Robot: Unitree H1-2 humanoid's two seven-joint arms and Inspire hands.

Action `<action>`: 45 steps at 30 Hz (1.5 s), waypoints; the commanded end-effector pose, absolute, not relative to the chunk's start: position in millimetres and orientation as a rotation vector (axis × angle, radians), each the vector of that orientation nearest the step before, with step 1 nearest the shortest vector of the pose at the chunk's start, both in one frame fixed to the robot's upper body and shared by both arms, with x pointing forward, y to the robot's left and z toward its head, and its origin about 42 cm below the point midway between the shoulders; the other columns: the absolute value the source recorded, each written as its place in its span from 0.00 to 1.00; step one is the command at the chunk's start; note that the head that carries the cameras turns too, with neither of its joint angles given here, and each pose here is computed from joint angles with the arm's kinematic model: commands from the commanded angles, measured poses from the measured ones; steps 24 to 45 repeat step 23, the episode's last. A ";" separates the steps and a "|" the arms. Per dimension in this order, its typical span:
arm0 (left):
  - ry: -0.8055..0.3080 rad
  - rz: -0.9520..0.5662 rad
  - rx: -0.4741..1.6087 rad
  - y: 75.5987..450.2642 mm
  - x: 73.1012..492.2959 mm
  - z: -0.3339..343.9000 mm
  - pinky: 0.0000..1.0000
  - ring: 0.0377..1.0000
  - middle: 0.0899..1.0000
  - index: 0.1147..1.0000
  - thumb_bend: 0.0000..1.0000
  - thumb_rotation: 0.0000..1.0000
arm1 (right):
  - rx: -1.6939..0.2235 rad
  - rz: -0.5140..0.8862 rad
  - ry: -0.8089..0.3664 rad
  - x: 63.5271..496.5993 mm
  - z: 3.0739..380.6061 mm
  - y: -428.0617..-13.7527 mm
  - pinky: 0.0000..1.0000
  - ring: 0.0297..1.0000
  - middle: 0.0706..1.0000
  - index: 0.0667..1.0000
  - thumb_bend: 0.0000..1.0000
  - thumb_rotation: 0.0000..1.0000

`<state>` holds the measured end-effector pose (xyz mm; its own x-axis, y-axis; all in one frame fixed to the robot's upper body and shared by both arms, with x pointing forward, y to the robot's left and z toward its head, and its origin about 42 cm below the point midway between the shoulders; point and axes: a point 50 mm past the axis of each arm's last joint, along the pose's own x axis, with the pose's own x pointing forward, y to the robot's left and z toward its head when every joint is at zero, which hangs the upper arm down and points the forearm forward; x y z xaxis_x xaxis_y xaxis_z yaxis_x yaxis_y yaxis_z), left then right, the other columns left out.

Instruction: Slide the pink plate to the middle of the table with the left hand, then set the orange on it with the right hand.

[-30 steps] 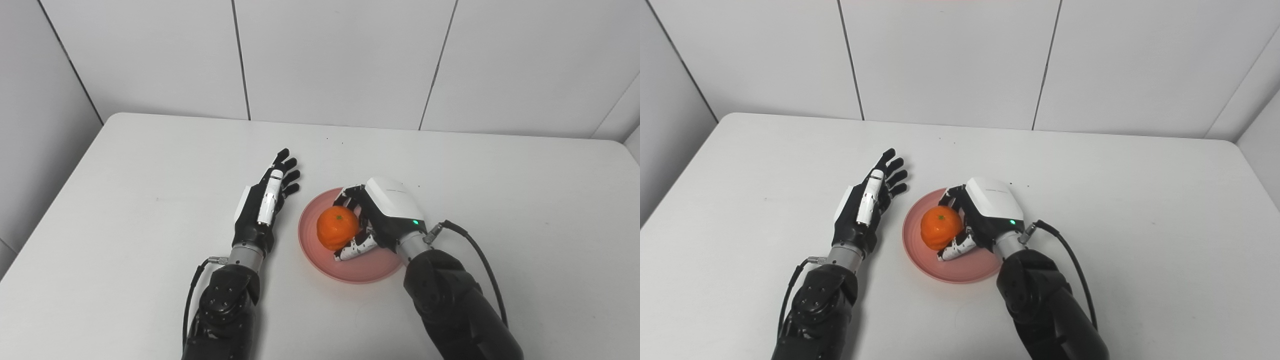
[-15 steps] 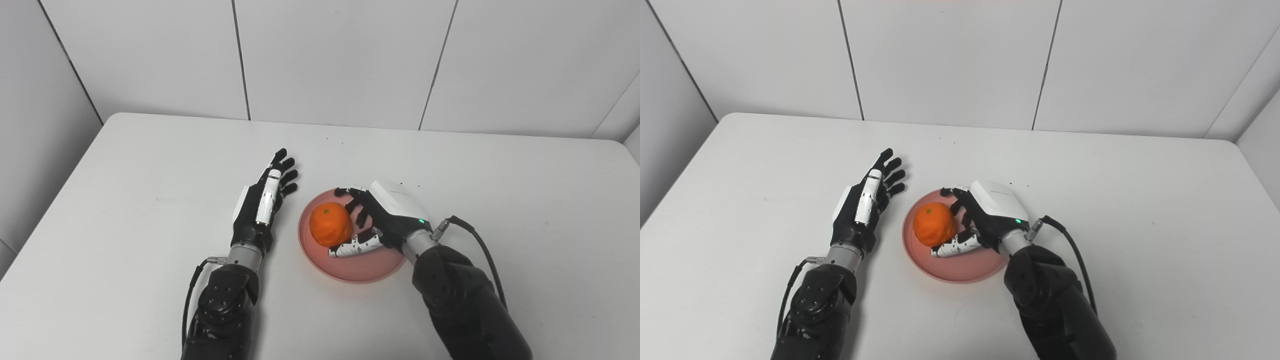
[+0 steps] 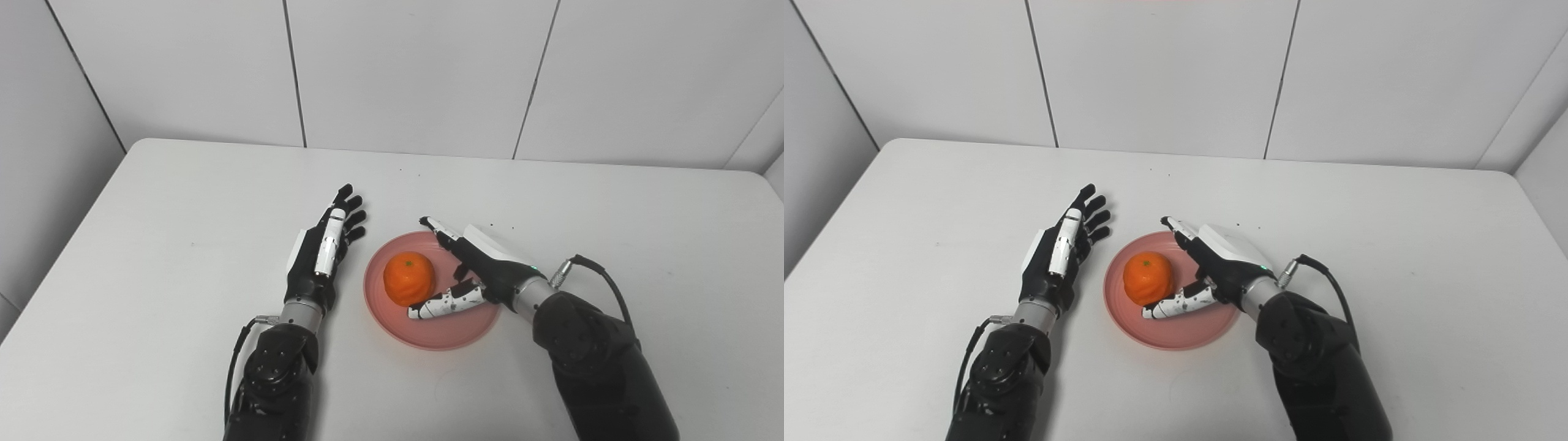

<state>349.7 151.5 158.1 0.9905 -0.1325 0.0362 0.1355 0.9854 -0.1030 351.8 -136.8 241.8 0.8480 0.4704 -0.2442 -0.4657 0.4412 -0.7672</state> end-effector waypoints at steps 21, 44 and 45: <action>-0.113 -0.149 -0.118 150.5 355.7 180.3 0.88 0.89 0.91 0.90 0.37 1.00 | -0.916 0.368 -0.263 336.7 343.7 -187.2 0.82 0.95 1.00 1.00 1.00 0.47; -0.114 -0.150 -0.118 152.0 355.8 179.4 0.89 0.89 0.91 0.90 0.37 1.00 | -0.904 0.329 -0.275 330.4 344.6 -195.3 0.81 0.94 0.99 1.00 1.00 0.49; -0.114 -0.150 -0.118 152.0 355.8 179.4 0.89 0.89 0.91 0.90 0.37 1.00 | -0.904 0.329 -0.275 330.4 344.6 -195.3 0.81 0.94 0.99 1.00 1.00 0.49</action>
